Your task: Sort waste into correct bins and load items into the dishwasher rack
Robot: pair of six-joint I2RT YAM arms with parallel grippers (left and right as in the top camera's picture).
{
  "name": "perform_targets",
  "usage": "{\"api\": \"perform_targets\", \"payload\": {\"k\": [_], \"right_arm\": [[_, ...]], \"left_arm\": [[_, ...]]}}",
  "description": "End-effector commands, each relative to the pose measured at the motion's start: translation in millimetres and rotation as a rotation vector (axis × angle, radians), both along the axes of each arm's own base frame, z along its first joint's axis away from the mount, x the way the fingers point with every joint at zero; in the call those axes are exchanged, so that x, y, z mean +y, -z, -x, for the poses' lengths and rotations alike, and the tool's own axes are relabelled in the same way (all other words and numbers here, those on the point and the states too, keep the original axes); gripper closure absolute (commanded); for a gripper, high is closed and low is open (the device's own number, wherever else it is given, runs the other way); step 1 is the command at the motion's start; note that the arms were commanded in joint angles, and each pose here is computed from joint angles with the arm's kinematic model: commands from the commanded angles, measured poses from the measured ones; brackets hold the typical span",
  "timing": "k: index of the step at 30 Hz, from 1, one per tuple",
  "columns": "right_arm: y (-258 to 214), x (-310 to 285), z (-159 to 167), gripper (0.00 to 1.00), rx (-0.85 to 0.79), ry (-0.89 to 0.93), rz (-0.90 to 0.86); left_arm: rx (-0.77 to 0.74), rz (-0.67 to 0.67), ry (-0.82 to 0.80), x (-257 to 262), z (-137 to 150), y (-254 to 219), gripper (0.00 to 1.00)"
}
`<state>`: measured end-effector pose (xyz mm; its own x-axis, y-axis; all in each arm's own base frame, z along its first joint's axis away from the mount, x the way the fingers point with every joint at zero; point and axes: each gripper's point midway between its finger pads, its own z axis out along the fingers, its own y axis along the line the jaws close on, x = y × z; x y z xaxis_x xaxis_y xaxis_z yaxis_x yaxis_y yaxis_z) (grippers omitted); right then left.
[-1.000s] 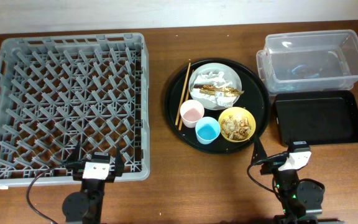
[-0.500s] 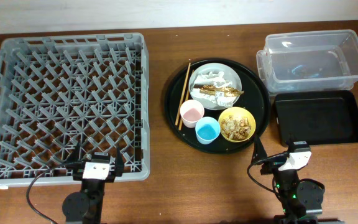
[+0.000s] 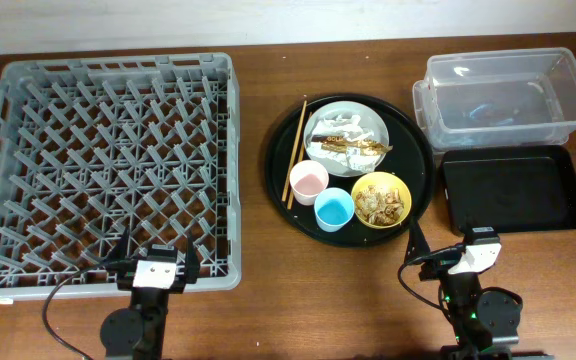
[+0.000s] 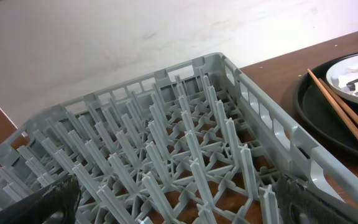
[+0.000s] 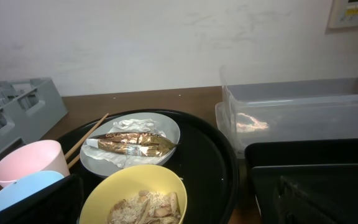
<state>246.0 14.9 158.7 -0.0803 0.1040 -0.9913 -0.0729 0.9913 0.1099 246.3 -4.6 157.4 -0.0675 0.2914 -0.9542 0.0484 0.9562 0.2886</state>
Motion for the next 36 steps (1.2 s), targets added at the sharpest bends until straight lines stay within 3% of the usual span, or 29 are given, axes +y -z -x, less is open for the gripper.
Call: {"api": "perform_targets", "payload": {"k": [1, 5, 14, 19, 36], "right_arm": [[2.3, -0.6, 0.1, 0.01, 0.004, 0.007, -0.005], [2.1, -0.6, 0.1, 0.02, 0.003, 0.007, -0.005], [-23.8, 7.3, 0.3, 0.02, -0.102, -0.04, -0.009], [-45.5, 18.9, 4.2, 0.02, -0.178, -0.109, -0.007], [-124.4, 18.9, 27.1, 0.02, -0.319, -0.105, 0.079]], "left_arm": [[0.0, 0.044, 0.008, -2.0, 0.5, 0.4, 0.01], [0.003, 0.126, 0.003, -2.2, 0.5, 0.4, 0.01], [-0.032, 0.136, 0.162, -28.9, 3.0, -10.7, 0.0], [-0.038, 0.174, 0.162, -29.2, 3.4, -14.7, 0.01], [-0.122, 0.179, 0.169, -29.0, 17.1, -97.6, 0.01]]}}
